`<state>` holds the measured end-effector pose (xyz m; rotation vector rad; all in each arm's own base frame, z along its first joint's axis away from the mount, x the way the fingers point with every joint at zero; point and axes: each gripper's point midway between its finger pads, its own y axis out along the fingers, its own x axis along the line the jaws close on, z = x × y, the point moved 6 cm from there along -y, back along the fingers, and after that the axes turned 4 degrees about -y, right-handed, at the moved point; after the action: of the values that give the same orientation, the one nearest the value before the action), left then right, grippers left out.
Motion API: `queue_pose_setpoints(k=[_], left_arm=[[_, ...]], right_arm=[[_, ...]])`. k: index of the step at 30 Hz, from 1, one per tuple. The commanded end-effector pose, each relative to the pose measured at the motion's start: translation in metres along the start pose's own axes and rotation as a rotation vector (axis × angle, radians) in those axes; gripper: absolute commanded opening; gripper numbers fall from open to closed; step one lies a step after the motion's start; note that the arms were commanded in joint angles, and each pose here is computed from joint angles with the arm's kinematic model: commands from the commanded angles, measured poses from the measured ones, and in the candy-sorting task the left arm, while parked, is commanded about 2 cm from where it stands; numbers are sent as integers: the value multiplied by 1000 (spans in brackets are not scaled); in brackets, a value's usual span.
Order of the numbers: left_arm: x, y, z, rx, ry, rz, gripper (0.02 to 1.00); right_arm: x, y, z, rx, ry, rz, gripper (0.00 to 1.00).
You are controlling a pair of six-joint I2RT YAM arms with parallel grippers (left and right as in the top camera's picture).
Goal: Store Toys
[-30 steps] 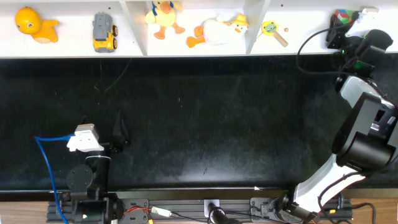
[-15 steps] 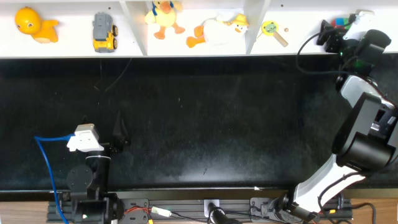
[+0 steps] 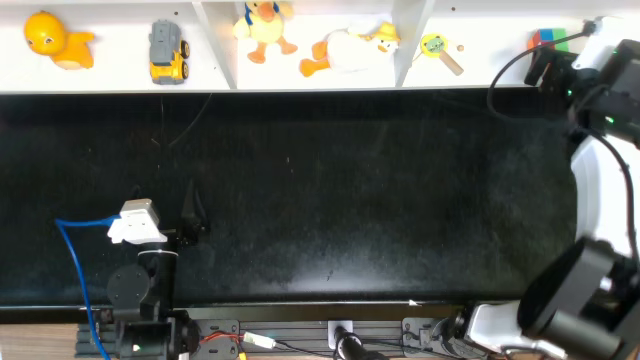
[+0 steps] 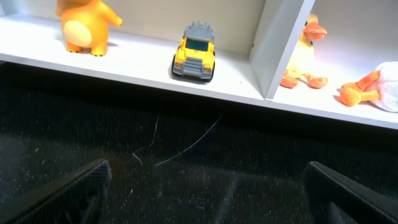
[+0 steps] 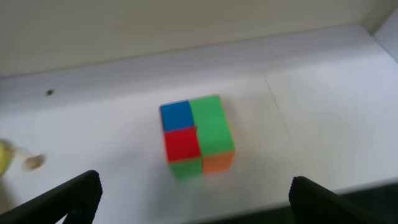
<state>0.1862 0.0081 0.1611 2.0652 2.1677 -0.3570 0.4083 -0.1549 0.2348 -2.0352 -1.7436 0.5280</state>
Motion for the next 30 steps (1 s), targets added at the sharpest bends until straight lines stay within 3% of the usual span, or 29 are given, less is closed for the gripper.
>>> queue_pose_setpoints(k=[1, 6, 9, 15, 18, 22, 30], left_arm=[[0, 0, 0, -5, -2, 1, 998], [0, 0, 0, -5, -3, 1, 998], [-1, 0, 0, -5, -2, 1, 998], [0, 0, 0, -5, -2, 1, 998], [0, 0, 0, -5, -2, 1, 996], [0, 0, 0, -5, -2, 1, 998], [0, 0, 0, -5, -2, 1, 998]], right_arm=[[5, -50, -16, -3, -69, 32, 998], [32, -96, -15, 37, -200, -30, 996], [58, -121, -16, 12, -266, -147, 996], [97, -166, -21, -65, -322, -297, 993], [110, -183, -21, -90, -332, -348, 996], [114, -196, -20, -86, -261, -360, 996], [114, -188, -13, -39, -244, -365, 996]])
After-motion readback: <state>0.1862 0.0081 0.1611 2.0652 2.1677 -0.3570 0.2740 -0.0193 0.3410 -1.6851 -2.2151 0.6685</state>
